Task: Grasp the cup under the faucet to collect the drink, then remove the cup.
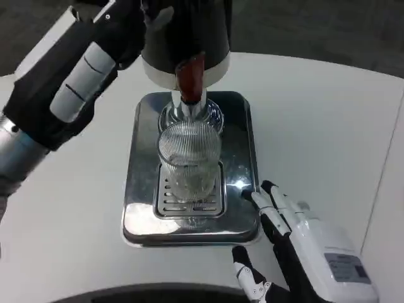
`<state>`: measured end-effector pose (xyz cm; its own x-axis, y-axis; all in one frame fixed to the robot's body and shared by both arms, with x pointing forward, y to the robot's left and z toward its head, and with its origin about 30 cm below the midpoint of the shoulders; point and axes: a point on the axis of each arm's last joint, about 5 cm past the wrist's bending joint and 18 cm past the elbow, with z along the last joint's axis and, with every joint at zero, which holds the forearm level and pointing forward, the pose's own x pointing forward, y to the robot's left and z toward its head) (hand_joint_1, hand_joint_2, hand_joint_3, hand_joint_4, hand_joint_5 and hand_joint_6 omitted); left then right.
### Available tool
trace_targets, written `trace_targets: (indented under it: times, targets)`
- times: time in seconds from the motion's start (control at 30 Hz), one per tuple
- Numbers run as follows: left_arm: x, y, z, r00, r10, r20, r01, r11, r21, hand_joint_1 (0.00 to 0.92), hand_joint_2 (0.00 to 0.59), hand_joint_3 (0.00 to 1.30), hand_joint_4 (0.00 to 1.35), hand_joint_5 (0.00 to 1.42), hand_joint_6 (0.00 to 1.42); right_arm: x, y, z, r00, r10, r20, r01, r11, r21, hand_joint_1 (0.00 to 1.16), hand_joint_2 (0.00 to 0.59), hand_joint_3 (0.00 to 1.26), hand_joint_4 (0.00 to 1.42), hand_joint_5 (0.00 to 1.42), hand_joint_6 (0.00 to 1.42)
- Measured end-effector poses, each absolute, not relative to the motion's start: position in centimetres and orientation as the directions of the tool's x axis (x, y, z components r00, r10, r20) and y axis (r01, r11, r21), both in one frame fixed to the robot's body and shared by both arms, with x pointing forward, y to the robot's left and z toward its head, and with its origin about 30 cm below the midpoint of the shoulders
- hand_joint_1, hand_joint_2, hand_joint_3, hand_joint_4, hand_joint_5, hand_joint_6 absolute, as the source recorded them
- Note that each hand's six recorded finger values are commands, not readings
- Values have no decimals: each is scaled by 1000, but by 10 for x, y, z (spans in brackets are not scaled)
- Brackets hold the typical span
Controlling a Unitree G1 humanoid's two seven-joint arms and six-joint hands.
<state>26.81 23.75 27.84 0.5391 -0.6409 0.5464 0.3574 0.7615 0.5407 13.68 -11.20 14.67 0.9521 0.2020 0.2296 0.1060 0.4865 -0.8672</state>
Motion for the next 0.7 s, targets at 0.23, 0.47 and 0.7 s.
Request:
trace_targets:
  times: [0.23,0.47,0.7]
  targets:
    - [279,228,274,539,-685,490,407,721,561,0,146,0,0,47,31,135,-114,147,955,193,226,107,485,-868,346,510,115,10,63,126]
    - [284,226,265,553,-698,455,441,708,552,0,156,0,0,66,47,133,-117,148,959,171,227,112,507,-854,346,510,115,11,72,136]
    - [284,222,266,535,-725,435,429,676,599,0,155,0,0,80,61,131,-117,148,960,166,226,111,515,-850,349,516,115,19,83,176]
